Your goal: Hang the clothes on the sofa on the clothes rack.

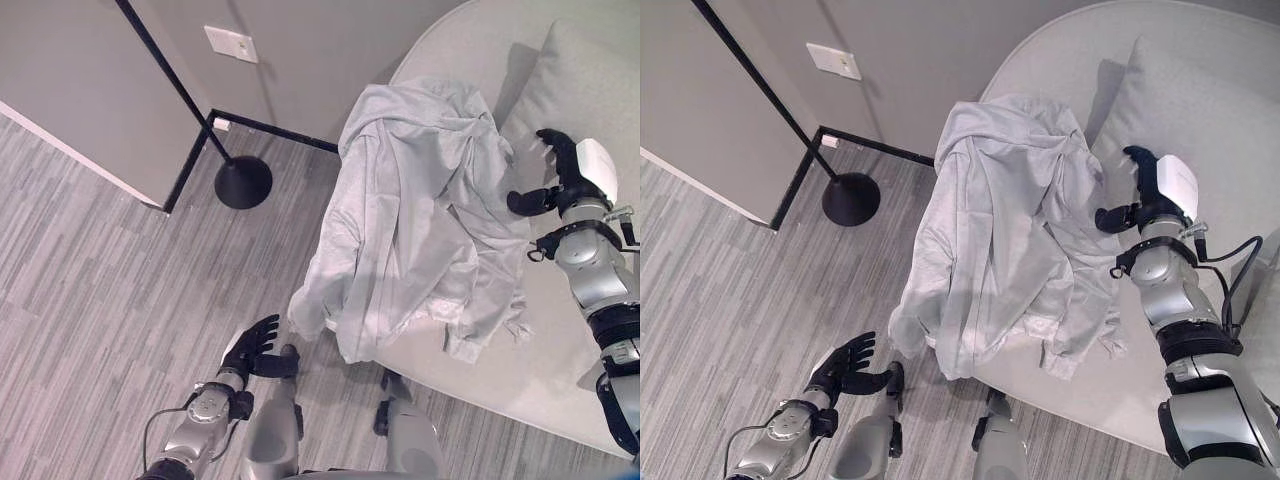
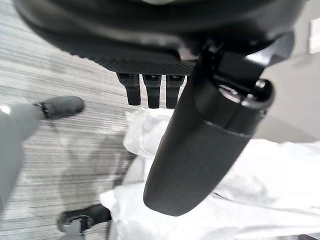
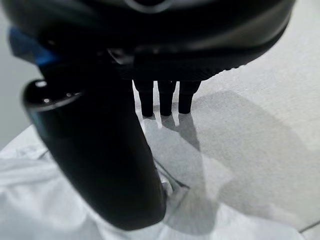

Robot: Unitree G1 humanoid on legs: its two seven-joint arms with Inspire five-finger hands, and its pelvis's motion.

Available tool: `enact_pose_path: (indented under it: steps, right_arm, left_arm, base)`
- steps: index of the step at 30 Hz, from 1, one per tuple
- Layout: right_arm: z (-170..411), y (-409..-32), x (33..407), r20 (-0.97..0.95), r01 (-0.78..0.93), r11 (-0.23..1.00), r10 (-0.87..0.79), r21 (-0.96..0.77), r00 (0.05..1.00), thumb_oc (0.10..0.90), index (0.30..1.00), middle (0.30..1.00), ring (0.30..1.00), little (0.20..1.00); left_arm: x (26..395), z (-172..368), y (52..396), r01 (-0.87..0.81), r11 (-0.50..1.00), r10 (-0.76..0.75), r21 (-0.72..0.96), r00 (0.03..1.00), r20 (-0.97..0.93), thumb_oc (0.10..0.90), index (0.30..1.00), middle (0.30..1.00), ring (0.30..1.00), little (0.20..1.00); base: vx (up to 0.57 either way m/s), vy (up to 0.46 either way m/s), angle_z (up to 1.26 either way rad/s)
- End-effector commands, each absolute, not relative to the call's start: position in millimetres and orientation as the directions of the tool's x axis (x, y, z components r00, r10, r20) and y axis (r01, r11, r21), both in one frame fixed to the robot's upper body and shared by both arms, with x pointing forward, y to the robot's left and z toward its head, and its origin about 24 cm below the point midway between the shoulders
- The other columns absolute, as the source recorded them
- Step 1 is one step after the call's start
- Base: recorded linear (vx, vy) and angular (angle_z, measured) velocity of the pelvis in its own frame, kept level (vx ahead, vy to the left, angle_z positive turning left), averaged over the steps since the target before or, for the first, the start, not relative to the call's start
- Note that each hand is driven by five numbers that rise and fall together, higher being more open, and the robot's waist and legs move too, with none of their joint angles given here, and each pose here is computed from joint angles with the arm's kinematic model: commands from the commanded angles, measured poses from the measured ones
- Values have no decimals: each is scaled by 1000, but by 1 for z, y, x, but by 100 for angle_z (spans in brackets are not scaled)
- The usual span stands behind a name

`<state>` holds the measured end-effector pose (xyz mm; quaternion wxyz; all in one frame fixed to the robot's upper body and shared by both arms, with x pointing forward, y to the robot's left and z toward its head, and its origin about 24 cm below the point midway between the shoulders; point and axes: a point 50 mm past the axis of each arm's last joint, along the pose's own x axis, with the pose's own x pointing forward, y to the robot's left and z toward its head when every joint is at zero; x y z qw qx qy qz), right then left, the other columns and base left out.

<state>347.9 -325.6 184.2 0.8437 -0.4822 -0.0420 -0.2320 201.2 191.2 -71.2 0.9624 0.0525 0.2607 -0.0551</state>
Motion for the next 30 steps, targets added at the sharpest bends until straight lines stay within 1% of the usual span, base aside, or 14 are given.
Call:
enact_pose_path:
  steps: [1,5,7,8,10,11,15,16,21,22,27,28,29,30]
  right_arm:
    - [242,-313,357,502,583,411,-297,-701,812,800,900,900,900,900]
    - [245,-316,355,515,602,397,-311,-693,799,800,900,900,900,900]
    - [249,-318,352,545,640,408,-335,-651,768,800,900,900,900,900]
    - [251,-317,349,571,663,416,-338,-623,748,800,900,900,900,900]
    - [266,-306,336,679,734,418,-303,-536,669,800,900,900,900,900]
    - [268,-293,325,733,748,475,-269,-464,625,800,900,900,900,900]
    - [257,-277,319,732,712,524,-222,-468,644,800,900,900,900,900]
    - [243,-264,315,720,675,559,-187,-482,668,800,900,900,900,900]
    - [214,-256,315,652,614,579,-178,-536,737,800,900,900,900,900]
    - [201,-259,318,607,598,525,-181,-605,773,800,900,900,900,900]
    - [192,-263,325,573,593,474,-207,-651,793,800,900,900,900,900]
    - [190,-268,328,567,606,428,-232,-670,790,800,900,900,900,900]
    - [190,-268,328,567,607,428,-232,-670,790,800,900,900,900,900]
    - [190,-270,329,574,617,388,-235,-685,785,800,900,900,900,900]
  left_arm:
    - [218,-51,192,121,991,-90,58,920,-381,800,900,900,900,900]
    - [220,-49,188,137,988,-101,71,922,-373,800,900,900,900,900]
    - [223,-46,185,147,986,-111,77,928,-356,800,900,900,900,900]
    - [225,-44,184,147,986,-111,80,931,-347,800,900,900,900,900]
    - [226,-43,185,136,987,-98,89,934,-342,800,900,900,900,900]
    - [227,-43,186,120,989,-83,91,937,-340,800,900,900,900,900]
    - [226,-44,186,109,990,-72,89,936,-346,800,900,900,900,900]
    - [225,-45,185,105,990,-68,89,934,-350,800,900,900,900,900]
    - [223,-46,185,104,990,-63,99,932,-356,800,900,900,900,900]
    - [222,-46,184,99,991,-60,93,934,-353,800,900,900,900,900]
    - [222,-47,185,96,991,-56,94,934,-354,800,900,900,900,900]
    - [223,-46,184,96,990,-56,99,937,-346,800,900,900,900,900]
    - [223,-46,184,96,990,-56,99,937,-345,800,900,900,900,900]
    - [224,-45,185,91,991,-52,99,938,-343,800,900,900,900,900]
  base:
    - [-18,23,15]
    - [-7,9,10]
    - [-1,6,11]
    - [22,21,16]
    - [41,43,11]
    - [28,37,4]
    - [0,0,0]
    - [0,0,0]
    - [0,0,0]
    - [0,0,0]
    - [-7,2,0]
    - [0,0,0]
    - [-40,15,0]
    - [0,0,0]
